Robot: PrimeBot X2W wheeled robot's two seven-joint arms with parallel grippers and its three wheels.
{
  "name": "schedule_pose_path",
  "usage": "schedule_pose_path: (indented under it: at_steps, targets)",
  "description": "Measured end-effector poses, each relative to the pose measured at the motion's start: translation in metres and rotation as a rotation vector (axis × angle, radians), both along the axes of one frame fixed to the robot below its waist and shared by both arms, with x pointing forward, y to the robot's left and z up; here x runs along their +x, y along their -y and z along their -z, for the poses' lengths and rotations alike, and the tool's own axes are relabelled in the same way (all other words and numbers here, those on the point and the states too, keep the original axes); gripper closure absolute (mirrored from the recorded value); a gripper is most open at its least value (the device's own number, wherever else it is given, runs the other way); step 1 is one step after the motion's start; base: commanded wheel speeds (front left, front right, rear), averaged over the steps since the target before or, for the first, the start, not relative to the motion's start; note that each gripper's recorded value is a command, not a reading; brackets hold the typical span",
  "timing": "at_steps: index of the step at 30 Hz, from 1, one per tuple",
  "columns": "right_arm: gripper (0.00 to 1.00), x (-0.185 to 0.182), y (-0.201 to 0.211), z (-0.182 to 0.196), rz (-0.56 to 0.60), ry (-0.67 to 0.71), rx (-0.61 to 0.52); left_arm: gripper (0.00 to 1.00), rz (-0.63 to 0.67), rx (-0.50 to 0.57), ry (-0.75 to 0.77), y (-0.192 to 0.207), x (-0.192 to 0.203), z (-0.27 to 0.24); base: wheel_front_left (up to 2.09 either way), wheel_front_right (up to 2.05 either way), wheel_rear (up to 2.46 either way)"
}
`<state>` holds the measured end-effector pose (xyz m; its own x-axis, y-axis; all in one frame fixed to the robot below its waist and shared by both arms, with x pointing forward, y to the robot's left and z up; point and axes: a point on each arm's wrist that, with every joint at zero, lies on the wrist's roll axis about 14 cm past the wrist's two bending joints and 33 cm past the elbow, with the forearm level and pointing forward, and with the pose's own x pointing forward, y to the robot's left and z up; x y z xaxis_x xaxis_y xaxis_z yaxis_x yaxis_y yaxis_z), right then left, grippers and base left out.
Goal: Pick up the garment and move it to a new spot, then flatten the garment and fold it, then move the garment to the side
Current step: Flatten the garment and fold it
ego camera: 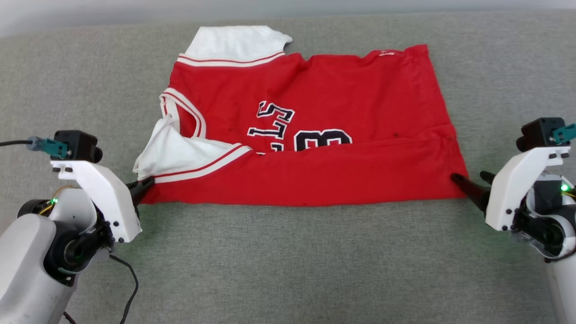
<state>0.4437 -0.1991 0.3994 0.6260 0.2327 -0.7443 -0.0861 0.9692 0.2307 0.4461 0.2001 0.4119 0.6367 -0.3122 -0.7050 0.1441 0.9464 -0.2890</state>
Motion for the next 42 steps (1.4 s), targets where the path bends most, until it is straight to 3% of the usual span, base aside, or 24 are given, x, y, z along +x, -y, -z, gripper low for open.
schedule_pose_path:
  at_steps: [7, 8, 9, 10, 11, 18, 29, 42]
  targets:
    - [0.00, 0.004, -0.018, 0.032, -0.026, -0.129, 0.025, 1.00, -0.004, 0.011, -0.009, -0.003, -0.002, 0.004, 0.00, 0.00, 0.00]
    - [0.05, 0.004, -0.019, 0.034, -0.030, -0.139, 0.024, 1.00, -0.003, 0.012, -0.010, -0.002, -0.002, 0.005, 0.00, 0.00, 0.00]
    - [0.56, 0.004, -0.020, 0.035, -0.036, -0.148, 0.023, 1.00, -0.003, 0.011, -0.010, -0.002, -0.002, 0.005, 0.00, 0.00, 0.00]
    - [0.87, 0.004, -0.020, 0.035, -0.036, -0.154, 0.027, 1.00, -0.003, 0.011, -0.011, -0.002, -0.002, 0.005, 0.00, 0.00, 0.00]
    - [1.00, 0.004, -0.020, 0.036, -0.035, -0.157, 0.030, 1.00, -0.004, 0.011, -0.011, -0.002, -0.002, 0.005, 0.00, 0.00, 0.00]
    - [1.00, 0.005, -0.024, 0.032, -0.054, -0.144, 0.031, 1.00, -0.004, -0.007, -0.013, 0.003, -0.003, 0.004, 0.00, 0.00, 0.00]
    - [1.00, 0.002, -0.034, -0.018, -0.104, 0.000, 0.020, 1.00, -0.011, -0.038, 0.039, 0.007, -0.019, -0.025, 0.00, 0.00, 0.00]
    - [1.00, -0.067, -0.025, -0.030, -0.102, -0.003, 0.026, 1.00, -0.096, -0.083, 0.032, -0.002, -0.094, -0.035, 0.00, 0.00, 0.00]
